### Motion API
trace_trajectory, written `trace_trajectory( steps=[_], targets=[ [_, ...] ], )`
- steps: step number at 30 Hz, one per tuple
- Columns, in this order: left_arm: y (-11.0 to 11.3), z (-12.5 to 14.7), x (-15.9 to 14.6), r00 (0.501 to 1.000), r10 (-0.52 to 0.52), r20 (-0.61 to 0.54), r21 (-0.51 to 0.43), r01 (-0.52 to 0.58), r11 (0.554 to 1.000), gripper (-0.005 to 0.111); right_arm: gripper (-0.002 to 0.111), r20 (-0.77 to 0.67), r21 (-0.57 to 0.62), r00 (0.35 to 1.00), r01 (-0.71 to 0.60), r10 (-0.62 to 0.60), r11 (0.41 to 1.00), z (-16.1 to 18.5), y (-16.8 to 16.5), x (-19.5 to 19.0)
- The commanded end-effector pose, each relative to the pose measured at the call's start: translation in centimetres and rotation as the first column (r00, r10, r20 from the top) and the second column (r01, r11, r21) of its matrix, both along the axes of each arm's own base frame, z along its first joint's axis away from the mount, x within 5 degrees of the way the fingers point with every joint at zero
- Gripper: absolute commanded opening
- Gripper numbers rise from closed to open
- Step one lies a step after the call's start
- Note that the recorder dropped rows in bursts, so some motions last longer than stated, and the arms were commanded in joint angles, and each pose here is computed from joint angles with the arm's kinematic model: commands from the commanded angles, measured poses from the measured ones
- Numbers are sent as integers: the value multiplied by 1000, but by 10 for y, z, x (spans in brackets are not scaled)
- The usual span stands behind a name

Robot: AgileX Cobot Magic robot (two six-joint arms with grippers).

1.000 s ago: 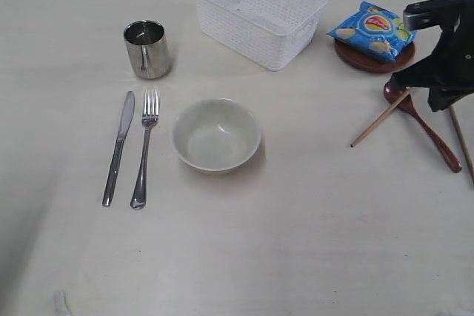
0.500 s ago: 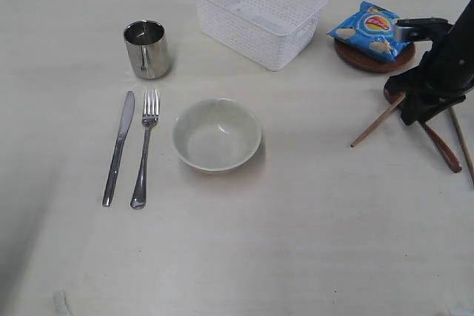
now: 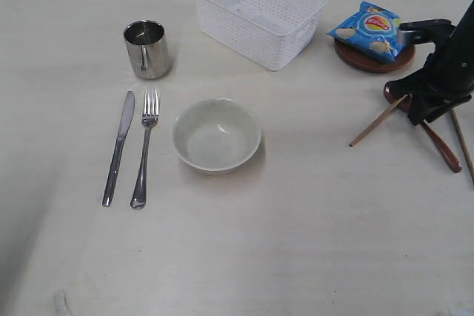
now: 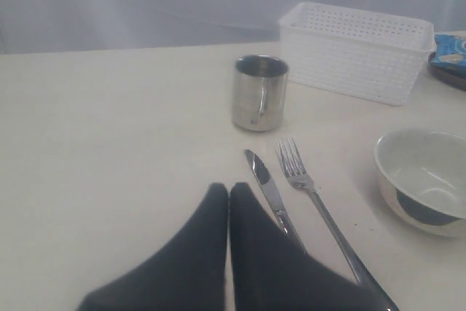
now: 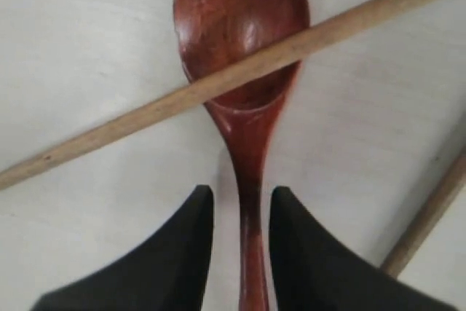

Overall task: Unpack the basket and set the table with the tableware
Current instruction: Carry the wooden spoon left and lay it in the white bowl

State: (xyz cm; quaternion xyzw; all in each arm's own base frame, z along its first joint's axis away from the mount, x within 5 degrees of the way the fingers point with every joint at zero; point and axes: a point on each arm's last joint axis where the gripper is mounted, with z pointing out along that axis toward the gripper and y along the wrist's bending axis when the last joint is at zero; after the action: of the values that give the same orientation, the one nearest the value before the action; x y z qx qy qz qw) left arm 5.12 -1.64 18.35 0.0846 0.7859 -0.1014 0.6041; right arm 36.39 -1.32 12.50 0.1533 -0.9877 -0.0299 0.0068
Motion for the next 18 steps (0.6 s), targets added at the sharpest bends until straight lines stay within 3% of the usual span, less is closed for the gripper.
trace_trajectory(
  steps=[1,5,9,18],
  targets=[
    [0,-1,0,1000,-5,3,5,5,1000,0,26,-17,-2,1000,9,-9,1000,-6,-3,1],
    [0,-1,0,1000,-5,3,5,5,1000,0,17,-65,3,998,-2,2,1000,-17,-2,-1],
    [0,-1,0,1000,-5,3,5,5,1000,0,0,-73,17,997,11,-10,1000,-20,-1,-1],
    [0,-1,0,1000,-6,2,0,6,1000,0,-1,17,29,1000,18,-18,999,11,3,2]
  ],
)
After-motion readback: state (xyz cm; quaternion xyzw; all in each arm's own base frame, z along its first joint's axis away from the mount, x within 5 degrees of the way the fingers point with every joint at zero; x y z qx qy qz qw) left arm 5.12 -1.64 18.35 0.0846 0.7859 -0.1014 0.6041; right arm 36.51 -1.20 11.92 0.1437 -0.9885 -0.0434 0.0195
